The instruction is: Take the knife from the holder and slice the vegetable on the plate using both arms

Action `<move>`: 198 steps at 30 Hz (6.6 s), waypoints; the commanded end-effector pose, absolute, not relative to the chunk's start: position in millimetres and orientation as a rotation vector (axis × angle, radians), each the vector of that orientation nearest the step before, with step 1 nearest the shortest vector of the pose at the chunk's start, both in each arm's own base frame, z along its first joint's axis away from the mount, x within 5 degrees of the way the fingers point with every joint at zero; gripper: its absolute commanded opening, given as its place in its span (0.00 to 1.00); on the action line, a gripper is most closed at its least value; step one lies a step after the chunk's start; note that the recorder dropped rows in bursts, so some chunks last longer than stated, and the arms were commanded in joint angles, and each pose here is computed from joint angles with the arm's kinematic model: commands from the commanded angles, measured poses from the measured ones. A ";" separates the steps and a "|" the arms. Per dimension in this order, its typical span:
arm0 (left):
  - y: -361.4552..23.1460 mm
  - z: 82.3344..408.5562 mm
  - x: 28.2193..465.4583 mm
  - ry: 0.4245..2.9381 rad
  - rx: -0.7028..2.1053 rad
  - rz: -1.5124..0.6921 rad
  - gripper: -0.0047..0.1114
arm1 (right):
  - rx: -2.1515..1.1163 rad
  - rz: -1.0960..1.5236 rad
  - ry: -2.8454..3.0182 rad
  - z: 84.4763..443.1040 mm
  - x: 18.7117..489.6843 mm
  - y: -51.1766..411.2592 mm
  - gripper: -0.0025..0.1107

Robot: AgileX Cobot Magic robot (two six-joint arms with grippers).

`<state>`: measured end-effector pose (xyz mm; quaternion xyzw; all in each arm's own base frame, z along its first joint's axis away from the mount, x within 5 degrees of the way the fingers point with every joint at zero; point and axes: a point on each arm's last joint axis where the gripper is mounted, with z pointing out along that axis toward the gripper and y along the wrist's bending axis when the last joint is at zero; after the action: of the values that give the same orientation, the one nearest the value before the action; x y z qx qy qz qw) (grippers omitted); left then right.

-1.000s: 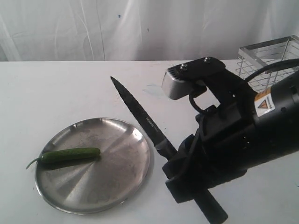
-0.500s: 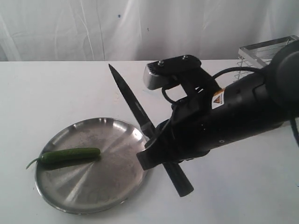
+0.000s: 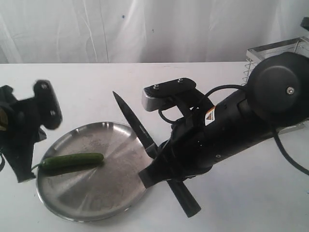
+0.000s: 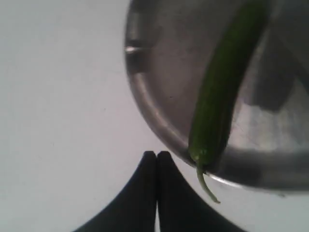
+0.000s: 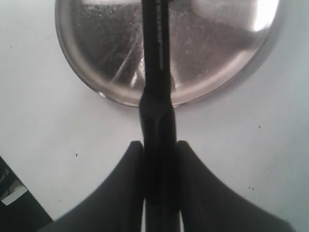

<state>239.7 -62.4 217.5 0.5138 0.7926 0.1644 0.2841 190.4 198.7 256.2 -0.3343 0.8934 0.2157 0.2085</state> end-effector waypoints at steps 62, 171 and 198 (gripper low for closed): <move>-109.3 151.2 308.1 2.216 2.035 0.126 0.21 | -0.837 0.608 2.460 259.0 195.1 199.8 0.02; -134.4 172.0 328.4 2.214 0.873 -0.838 0.04 | -0.846 0.294 2.934 174.5 246.6 292.0 0.02; -97.6 229.8 345.0 1.985 0.425 -0.900 0.04 | -0.741 0.371 2.873 176.4 252.0 299.0 0.02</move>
<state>345.8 -103.9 218.1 0.1870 0.8201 -0.3317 0.4272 251.4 297.5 169.8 -0.2513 0.9591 0.1142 0.0631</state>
